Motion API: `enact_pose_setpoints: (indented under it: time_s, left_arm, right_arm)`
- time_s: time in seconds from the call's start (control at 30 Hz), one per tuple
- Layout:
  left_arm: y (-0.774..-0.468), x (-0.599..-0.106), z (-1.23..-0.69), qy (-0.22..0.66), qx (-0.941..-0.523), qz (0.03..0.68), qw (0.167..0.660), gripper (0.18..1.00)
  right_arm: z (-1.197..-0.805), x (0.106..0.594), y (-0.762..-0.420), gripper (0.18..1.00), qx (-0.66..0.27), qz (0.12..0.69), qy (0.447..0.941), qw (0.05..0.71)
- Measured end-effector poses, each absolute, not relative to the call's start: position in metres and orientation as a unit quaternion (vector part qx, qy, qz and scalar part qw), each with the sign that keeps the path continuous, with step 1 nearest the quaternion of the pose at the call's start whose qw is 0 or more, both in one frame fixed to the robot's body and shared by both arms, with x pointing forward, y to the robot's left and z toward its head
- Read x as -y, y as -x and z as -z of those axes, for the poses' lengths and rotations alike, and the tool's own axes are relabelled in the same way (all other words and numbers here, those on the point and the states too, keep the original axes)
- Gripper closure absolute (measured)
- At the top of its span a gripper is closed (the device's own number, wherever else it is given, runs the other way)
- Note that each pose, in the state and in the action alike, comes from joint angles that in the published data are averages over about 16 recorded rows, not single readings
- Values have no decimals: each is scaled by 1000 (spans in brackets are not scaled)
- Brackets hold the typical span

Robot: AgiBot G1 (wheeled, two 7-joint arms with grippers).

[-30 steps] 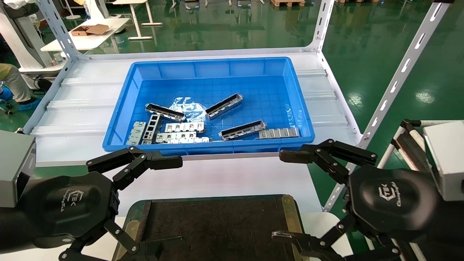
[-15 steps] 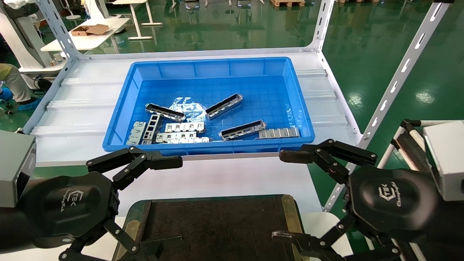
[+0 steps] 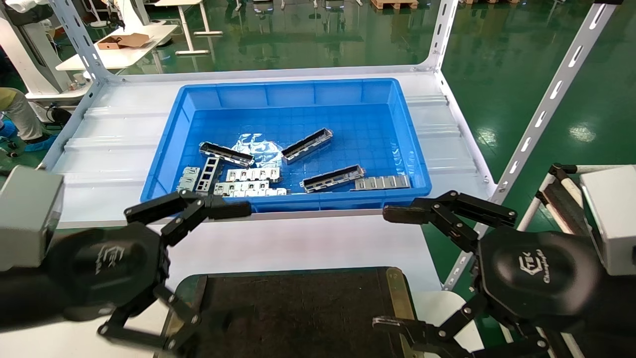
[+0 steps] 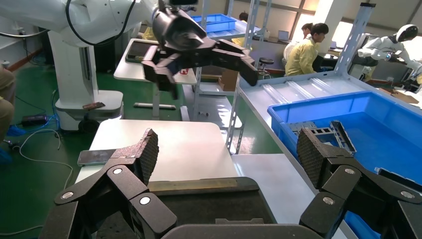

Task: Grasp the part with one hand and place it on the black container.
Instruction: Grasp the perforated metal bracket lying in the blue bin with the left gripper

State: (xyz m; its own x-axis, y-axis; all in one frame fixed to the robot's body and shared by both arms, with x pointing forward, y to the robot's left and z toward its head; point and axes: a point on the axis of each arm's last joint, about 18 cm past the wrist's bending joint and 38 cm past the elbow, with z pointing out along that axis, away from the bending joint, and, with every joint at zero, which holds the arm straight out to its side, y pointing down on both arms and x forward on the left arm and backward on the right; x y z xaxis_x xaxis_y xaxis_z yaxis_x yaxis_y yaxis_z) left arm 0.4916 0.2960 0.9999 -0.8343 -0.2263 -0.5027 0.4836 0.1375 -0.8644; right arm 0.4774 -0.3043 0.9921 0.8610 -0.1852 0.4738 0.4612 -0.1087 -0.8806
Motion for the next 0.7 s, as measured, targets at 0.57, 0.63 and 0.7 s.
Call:
enact_pose_setpoints:
  time_s: [0.57,0.63,0.7]
  left_arm:
    - [-555,-271,-1015,-50,-696,620,358,184]
    - [-566,-267,-1018,-41,-693,618,369,184]
    - [-577,-263,-1022,-31,-689,616,380,184]
  right_arm:
    - [-992,304,-477,178,98,245,703,660]
    - [-992,304,-477,178,98,245,703,660]
    - [-992,304,-477,178,98,245,703,660]
